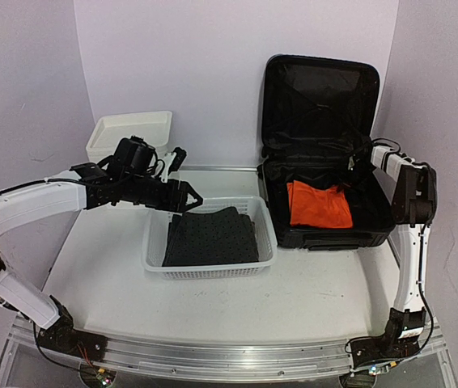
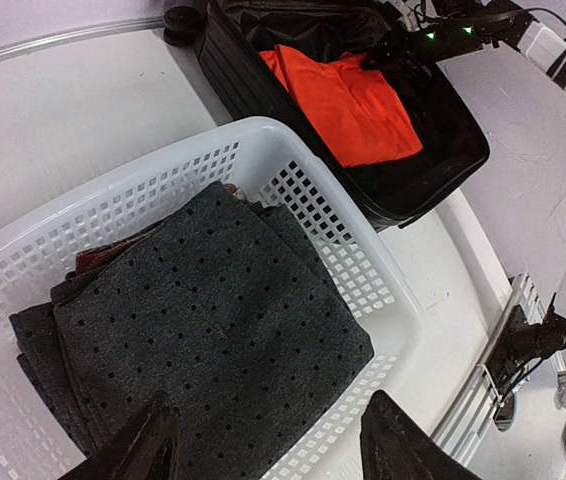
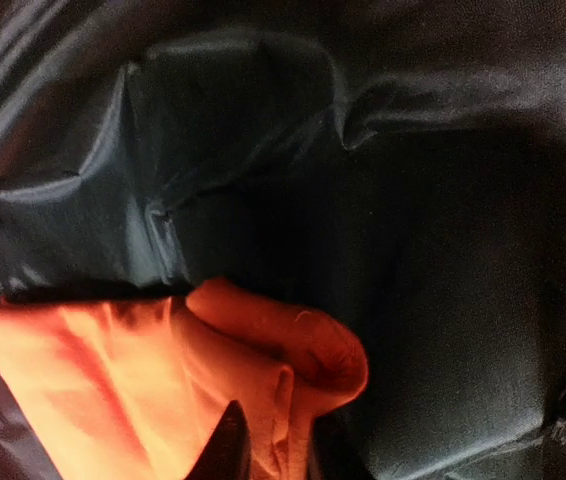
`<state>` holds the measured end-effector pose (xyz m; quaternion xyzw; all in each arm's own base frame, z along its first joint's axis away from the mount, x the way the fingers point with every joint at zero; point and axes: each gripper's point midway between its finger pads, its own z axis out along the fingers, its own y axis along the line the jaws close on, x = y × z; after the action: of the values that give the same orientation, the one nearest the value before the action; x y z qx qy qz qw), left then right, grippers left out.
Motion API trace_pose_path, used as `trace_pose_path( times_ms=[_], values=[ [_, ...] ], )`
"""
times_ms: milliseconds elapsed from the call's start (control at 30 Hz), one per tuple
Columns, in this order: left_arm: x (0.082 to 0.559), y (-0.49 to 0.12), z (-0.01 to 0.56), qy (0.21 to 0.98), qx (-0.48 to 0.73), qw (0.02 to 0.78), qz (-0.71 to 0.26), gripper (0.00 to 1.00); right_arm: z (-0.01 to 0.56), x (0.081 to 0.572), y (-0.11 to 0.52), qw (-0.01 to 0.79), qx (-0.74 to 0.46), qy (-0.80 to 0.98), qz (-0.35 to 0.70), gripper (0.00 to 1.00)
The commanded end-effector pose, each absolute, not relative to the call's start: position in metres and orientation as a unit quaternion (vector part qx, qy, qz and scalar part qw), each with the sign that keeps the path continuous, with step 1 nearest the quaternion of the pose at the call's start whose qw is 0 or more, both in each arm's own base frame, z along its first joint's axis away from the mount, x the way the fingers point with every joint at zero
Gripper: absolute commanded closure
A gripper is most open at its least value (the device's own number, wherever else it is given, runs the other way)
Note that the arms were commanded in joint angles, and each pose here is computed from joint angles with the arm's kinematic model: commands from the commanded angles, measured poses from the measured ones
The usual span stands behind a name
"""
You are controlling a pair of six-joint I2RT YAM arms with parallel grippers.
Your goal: Open, take out, and arrange the luggage
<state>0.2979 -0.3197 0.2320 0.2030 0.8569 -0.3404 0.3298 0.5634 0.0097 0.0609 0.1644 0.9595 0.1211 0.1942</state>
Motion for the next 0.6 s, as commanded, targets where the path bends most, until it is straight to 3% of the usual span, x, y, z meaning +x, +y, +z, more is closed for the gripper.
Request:
trace_pose_path(
  times_ms=[0,100,333,400,467,567],
  values=[
    [0.3,-0.321,0.253,0.843,0.203,0.351,-0.354,0.37,0.093,0.591,-0.009,0.258,0.152,0.949,0.098,0.91],
    [0.3,-0.322,0.252,0.843,0.203,0.349,-0.355,0.37,0.09,0.598,-0.02,0.266,0.143,0.95,0.083,1.0],
    [0.299,-0.322,0.252,0.843,0.202,0.346,-0.358,0.37,0.079,0.622,-0.032,0.292,0.107,0.948,0.071,1.0],
    [0.299,-0.321,0.252,0.844,0.2,0.346,-0.358,0.37,0.076,0.626,-0.034,0.295,0.094,0.949,0.065,0.91],
    [0.298,-0.321,0.251,0.845,0.2,0.345,-0.358,0.37,0.076,0.628,-0.036,0.298,0.081,0.95,0.056,0.72],
    [0.299,-0.321,0.251,0.845,0.199,0.344,-0.357,0.37,0.094,0.622,-0.041,0.302,0.068,0.95,0.035,0.55]
  ],
)
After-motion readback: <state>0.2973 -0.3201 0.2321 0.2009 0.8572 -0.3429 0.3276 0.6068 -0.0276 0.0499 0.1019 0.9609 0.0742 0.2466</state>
